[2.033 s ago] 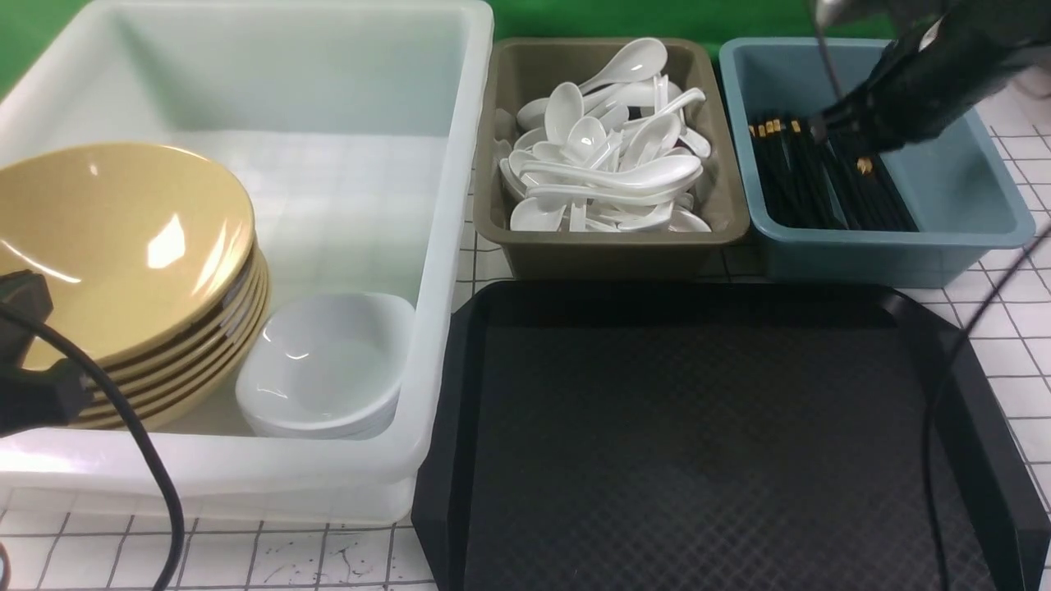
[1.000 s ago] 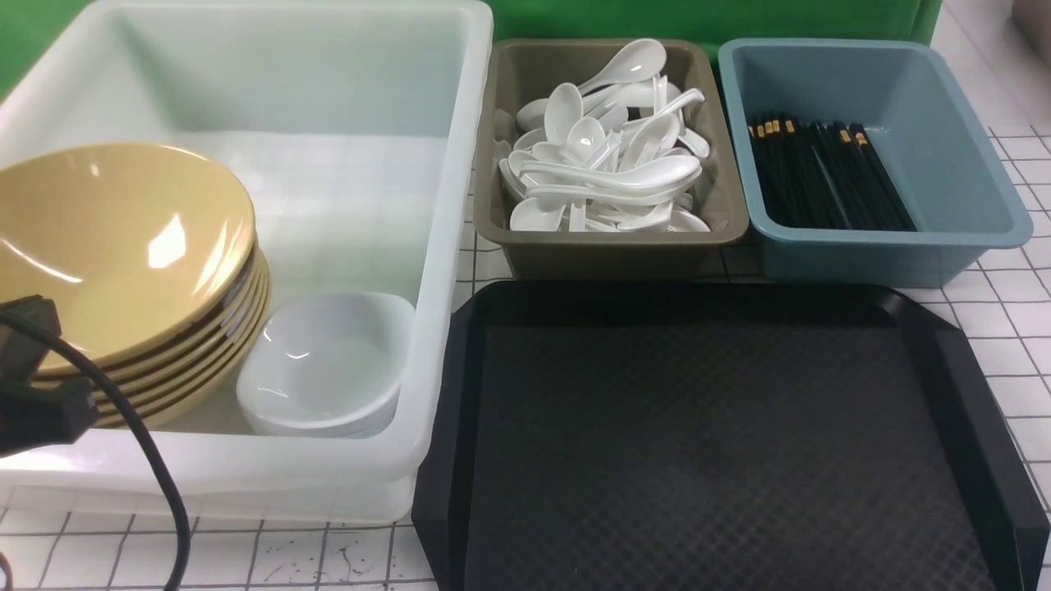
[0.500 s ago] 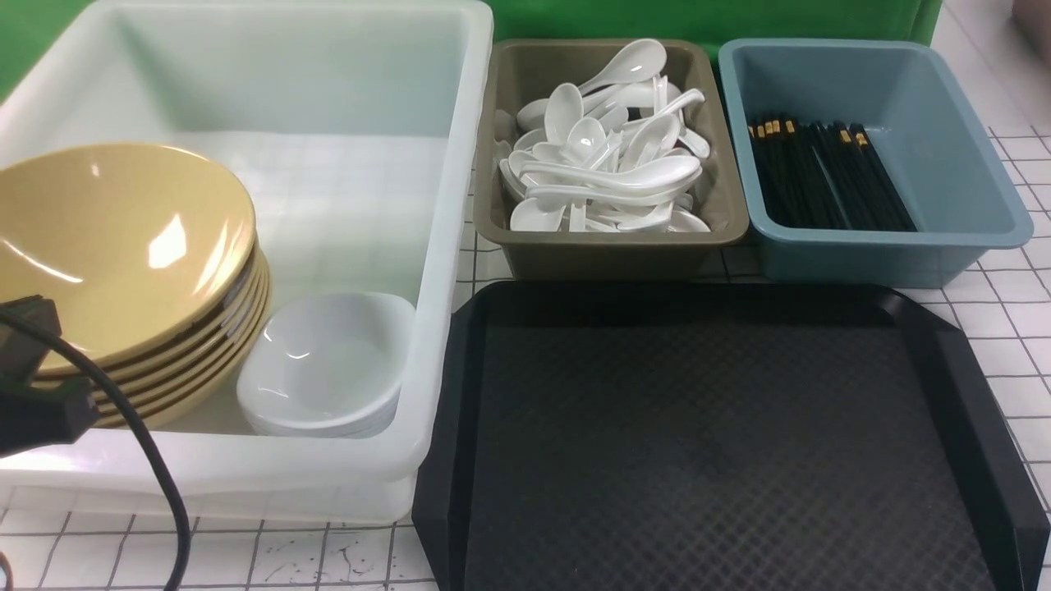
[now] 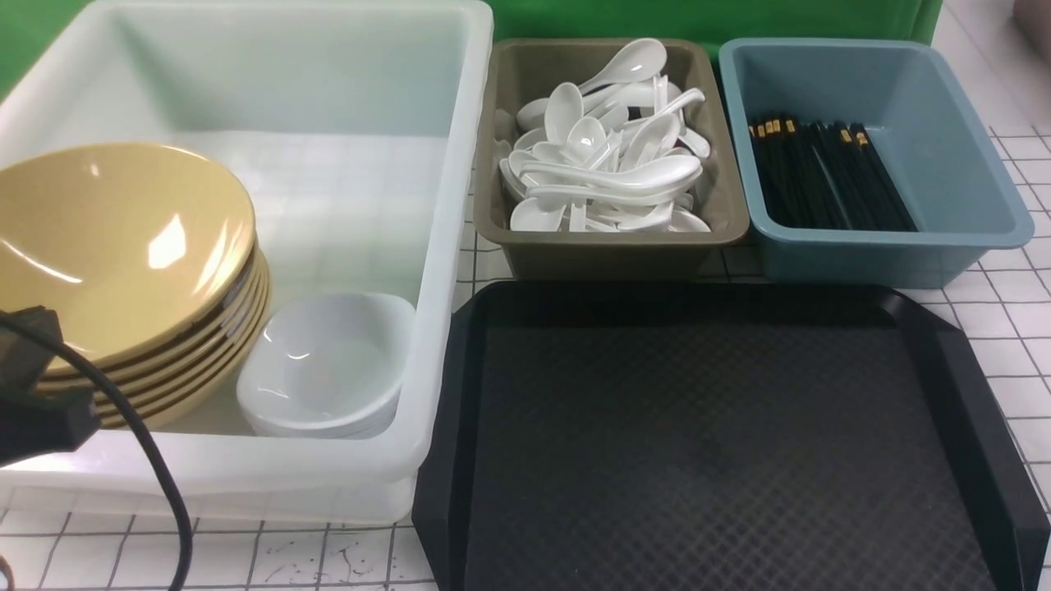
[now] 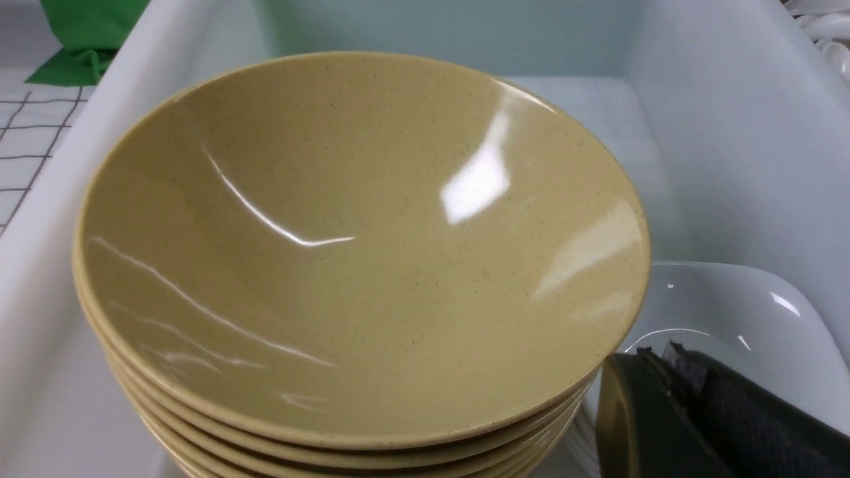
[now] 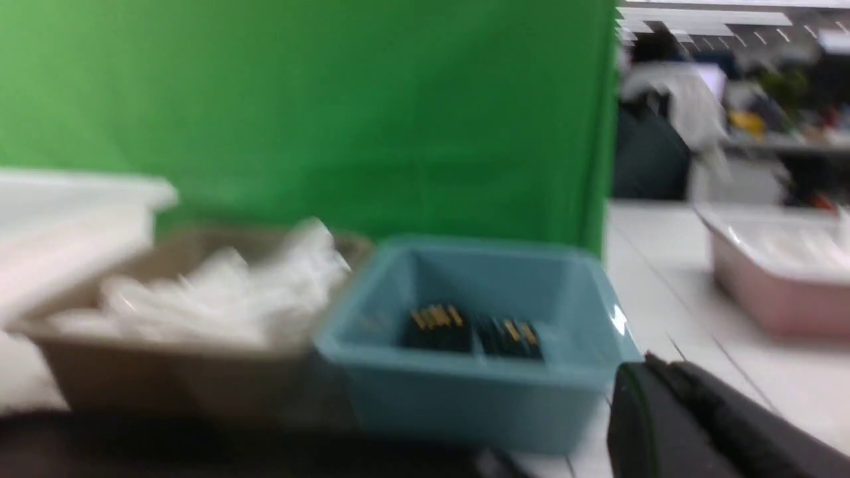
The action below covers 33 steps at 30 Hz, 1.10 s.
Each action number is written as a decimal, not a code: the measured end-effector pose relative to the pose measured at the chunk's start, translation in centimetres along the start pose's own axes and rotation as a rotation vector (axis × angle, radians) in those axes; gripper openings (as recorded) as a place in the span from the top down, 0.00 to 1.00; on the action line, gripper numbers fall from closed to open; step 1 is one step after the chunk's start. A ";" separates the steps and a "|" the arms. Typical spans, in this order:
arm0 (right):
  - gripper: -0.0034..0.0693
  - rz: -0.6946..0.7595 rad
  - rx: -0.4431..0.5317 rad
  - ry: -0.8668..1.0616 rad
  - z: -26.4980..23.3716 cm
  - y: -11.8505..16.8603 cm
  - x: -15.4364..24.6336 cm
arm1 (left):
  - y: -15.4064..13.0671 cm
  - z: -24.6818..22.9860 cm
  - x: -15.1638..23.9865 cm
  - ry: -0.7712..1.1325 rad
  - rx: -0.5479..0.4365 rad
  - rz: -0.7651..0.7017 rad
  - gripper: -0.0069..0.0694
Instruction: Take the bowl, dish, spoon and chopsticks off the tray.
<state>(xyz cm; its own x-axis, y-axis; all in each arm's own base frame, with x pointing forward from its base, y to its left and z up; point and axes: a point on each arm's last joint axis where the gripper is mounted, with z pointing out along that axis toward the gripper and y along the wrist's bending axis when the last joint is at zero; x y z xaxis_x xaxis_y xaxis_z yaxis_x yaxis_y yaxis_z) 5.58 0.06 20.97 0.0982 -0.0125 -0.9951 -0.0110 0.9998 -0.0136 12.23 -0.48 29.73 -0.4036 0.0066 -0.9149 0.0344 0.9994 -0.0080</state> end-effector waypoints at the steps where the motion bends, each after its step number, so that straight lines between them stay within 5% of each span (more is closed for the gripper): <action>1: 0.90 0.001 0.004 0.004 0.0 0.0 0.1 | 0.0 0.0 0.0 0.000 0.000 0.000 0.93; 14: 0.90 0.001 0.065 0.339 -0.5 -0.3 3.3 | 0.0 0.0 0.3 0.032 0.000 0.000 0.93; 33: 0.89 0.003 0.065 0.347 -0.5 -0.3 3.3 | 0.0 -0.1 0.8 0.015 0.000 -0.001 0.93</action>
<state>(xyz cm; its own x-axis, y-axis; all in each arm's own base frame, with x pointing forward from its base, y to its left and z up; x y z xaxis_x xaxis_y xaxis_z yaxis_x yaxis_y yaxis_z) 5.38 -0.28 17.63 -0.2454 -0.0019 -0.9694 0.0539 0.9984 -0.0156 11.78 -0.46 29.06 -0.4177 0.0059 -0.9086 0.0342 0.9994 -0.0092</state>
